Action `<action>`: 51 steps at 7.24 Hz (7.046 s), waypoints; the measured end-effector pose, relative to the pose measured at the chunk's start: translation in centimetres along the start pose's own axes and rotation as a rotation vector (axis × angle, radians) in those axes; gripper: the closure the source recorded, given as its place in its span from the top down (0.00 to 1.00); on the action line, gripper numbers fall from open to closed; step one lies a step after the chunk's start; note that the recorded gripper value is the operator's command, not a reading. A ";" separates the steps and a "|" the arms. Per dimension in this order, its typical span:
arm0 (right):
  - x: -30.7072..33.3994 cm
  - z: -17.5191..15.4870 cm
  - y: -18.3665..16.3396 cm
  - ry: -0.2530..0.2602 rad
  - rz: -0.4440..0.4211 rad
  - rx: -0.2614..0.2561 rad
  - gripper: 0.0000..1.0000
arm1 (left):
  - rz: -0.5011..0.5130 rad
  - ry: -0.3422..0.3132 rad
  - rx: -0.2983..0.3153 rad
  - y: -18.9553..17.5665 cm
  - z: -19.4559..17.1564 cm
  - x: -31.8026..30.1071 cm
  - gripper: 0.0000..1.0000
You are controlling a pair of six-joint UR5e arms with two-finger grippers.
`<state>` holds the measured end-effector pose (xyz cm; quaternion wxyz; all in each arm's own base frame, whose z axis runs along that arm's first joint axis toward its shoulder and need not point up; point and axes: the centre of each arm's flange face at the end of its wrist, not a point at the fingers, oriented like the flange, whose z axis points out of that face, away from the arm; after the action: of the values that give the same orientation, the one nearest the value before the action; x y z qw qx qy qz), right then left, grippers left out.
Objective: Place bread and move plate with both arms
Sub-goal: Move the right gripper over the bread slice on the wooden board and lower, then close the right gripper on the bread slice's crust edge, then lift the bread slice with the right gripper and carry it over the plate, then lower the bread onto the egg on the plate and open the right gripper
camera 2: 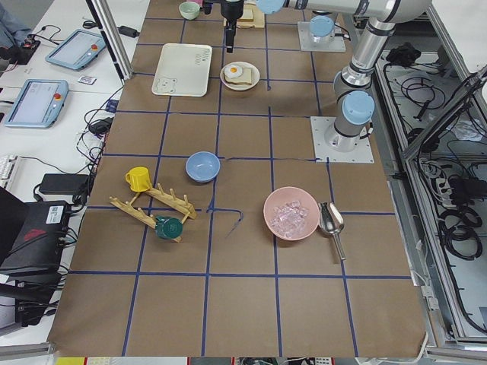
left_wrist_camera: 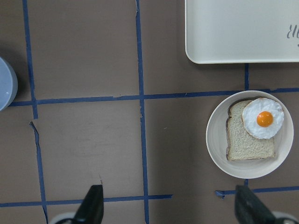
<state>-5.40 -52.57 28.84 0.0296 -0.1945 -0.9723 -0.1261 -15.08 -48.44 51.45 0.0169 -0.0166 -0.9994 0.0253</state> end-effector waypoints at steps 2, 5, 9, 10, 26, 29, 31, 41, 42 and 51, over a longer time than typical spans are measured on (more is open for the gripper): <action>0.2 2.8 -1.3 0.022 0.011 0.002 0.75 | 0.000 0.000 0.000 0.0 0.0 0.0 1.00; 1.0 5.5 -3.5 0.068 0.021 -0.002 0.75 | 0.000 0.001 0.000 0.0 0.0 0.0 1.00; 1.8 7.4 -5.3 0.073 0.036 0.015 0.71 | 0.000 0.003 0.002 0.1 -0.1 0.1 1.00; 2.6 7.9 -5.7 0.064 0.048 0.009 0.70 | 0.001 0.003 0.004 0.1 -0.2 0.1 1.00; 0.7 -4.6 -3.6 0.004 0.030 -0.147 0.00 | -0.003 -0.001 0.003 0.1 -0.2 -0.2 1.00; -10.7 -11.5 1.0 -0.056 0.148 -0.159 0.00 | -0.002 -0.002 0.002 0.2 -0.2 -0.2 1.00; -19.1 -12.5 4.8 -0.173 0.257 -0.194 0.00 | -0.002 -0.002 0.002 0.2 -0.2 -0.2 1.00; -36.5 -0.2 9.8 -0.160 0.356 -0.213 0.00 | -0.002 -0.002 -0.002 0.2 0.0 -0.4 1.00; -36.5 0.4 9.8 -0.163 0.355 -0.210 0.06 | -0.002 -0.002 -0.002 0.2 0.0 -0.5 1.00; -35.5 -2.8 10.2 -0.200 0.254 -0.114 1.00 | -0.012 0.012 -0.029 0.5 1.4 -0.1 1.00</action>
<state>31.31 -57.32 30.14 -0.0627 -0.3288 -0.9293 -0.1561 -15.02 -48.05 49.99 0.0229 -0.0110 -0.9996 0.0107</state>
